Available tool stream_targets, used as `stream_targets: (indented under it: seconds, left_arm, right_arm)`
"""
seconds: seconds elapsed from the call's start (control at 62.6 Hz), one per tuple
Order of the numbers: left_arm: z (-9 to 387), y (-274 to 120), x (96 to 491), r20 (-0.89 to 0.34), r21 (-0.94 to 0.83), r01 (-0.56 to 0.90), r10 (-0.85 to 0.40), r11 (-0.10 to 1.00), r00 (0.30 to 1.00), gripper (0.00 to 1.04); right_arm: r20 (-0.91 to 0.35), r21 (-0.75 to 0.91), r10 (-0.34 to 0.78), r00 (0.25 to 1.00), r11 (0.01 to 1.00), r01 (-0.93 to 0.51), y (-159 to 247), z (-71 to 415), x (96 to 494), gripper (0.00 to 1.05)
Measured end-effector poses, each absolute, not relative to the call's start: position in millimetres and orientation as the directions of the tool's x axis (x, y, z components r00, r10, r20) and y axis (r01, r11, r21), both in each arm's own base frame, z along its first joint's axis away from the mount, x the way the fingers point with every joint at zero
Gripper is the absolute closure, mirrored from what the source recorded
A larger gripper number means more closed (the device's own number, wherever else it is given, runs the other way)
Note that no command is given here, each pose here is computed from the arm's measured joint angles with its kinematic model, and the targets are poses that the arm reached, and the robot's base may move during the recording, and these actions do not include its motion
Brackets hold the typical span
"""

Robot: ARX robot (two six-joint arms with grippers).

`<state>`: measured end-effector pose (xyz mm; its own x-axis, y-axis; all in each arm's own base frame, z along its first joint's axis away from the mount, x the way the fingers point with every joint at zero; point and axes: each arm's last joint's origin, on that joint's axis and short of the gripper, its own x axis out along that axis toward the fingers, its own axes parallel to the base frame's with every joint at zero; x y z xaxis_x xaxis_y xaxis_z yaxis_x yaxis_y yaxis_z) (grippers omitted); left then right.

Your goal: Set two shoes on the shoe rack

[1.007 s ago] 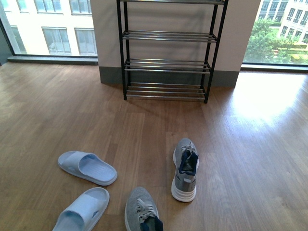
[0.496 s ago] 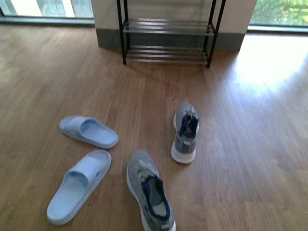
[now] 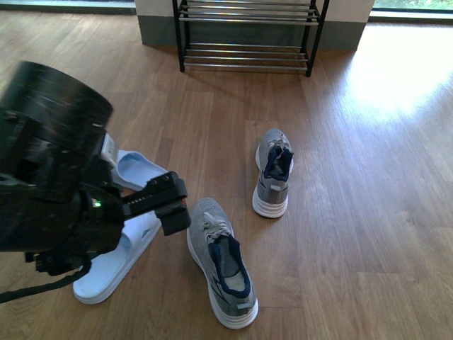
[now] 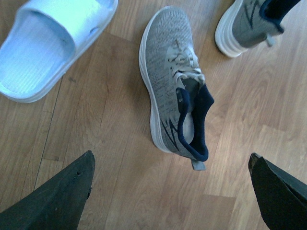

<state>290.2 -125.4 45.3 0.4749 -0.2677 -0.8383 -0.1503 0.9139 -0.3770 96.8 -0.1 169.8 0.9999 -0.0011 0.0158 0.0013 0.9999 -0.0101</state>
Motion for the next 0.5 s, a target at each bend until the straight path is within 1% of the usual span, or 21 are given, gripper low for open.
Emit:
stream_targets:
  seconds: [0.064, 0.192, 0.256, 0.336, 0.496]
  left_arm:
    - [29.3, -133.4, 301.3, -0.861, -0.361, -0.139, -0.273, 0.922, 0.430, 0.09]
    - [2.2, -144.6, 317.0, -0.882, -0.355, -0.128, -0.286, 0.926, 0.376, 0.09]
    - [-8.5, -149.3, 324.1, -0.888, -0.336, -0.138, -0.264, 0.932, 0.377, 0.09]
    - [-19.8, -155.3, 332.6, -0.883, -0.359, -0.155, -0.281, 0.920, 0.376, 0.09]
    - [-42.9, -166.3, 341.0, -0.888, -0.389, -0.199, -0.308, 0.899, 0.342, 0.09]
  right_arm:
    - [0.016, -0.010, -0.001, 1.000, 1.000, 0.001, -0.1, 169.8, 96.8, 0.09]
    - [0.016, -0.010, -0.001, 1.000, 1.000, 0.001, -0.1, 169.8, 96.8, 0.09]
    - [0.016, -0.010, -0.001, 1.000, 1.000, 0.001, -0.1, 169.8, 96.8, 0.09]
    - [0.016, -0.010, -0.001, 1.000, 1.000, 0.001, -0.1, 169.8, 96.8, 0.09]
    - [0.016, -0.010, -0.001, 1.000, 1.000, 0.001, -0.1, 169.8, 96.8, 0.09]
